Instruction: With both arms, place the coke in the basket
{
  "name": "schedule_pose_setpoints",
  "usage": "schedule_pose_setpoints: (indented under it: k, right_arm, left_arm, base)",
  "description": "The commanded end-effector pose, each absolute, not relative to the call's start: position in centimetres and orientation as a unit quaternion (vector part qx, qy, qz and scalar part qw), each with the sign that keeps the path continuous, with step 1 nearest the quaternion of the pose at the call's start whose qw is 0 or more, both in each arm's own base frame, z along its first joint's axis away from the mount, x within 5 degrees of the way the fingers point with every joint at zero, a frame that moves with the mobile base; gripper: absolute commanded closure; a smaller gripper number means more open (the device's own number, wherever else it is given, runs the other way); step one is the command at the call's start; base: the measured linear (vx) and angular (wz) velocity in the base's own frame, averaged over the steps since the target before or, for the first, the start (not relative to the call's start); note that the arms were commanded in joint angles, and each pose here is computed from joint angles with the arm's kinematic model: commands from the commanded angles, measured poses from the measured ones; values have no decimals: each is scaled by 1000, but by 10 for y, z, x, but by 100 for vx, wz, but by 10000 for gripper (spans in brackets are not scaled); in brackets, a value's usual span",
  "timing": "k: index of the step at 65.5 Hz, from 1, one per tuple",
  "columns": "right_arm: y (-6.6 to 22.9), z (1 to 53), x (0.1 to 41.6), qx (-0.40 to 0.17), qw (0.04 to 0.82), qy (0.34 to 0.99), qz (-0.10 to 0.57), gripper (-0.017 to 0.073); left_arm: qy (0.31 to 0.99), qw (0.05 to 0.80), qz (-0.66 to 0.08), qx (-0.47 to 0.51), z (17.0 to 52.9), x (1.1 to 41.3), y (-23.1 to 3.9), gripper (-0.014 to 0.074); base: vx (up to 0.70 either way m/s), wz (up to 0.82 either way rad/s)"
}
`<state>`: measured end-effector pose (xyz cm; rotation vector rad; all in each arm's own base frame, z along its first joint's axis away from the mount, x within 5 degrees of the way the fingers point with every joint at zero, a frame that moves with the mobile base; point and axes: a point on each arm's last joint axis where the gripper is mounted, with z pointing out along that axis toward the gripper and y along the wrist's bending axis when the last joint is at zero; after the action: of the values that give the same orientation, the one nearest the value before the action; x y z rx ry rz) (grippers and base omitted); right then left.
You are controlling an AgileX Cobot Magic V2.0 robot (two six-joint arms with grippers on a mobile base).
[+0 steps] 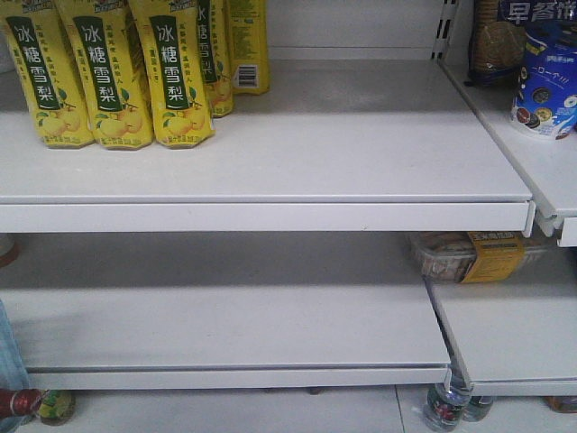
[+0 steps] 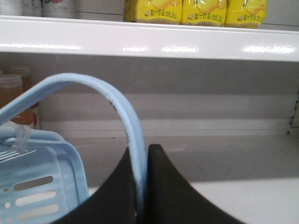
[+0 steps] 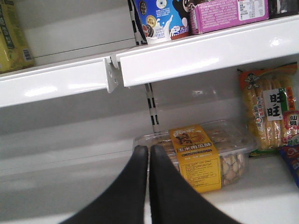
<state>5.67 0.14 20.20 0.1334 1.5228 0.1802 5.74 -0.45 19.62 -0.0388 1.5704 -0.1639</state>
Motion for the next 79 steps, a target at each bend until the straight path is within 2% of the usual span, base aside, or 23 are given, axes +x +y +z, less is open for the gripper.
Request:
schedule_pose_setpoints:
  k: [1,79]
  right_arm:
    - [2,207,55,54,749,655,82,564]
    - [2,207,55,53,749,655,81,564]
  left_arm:
    - [641,766,-53,14,211,54,-5,600]
    - [642,765,-52,14,211,54,-5,600]
  base:
    - [0,0]
    - [0,0]
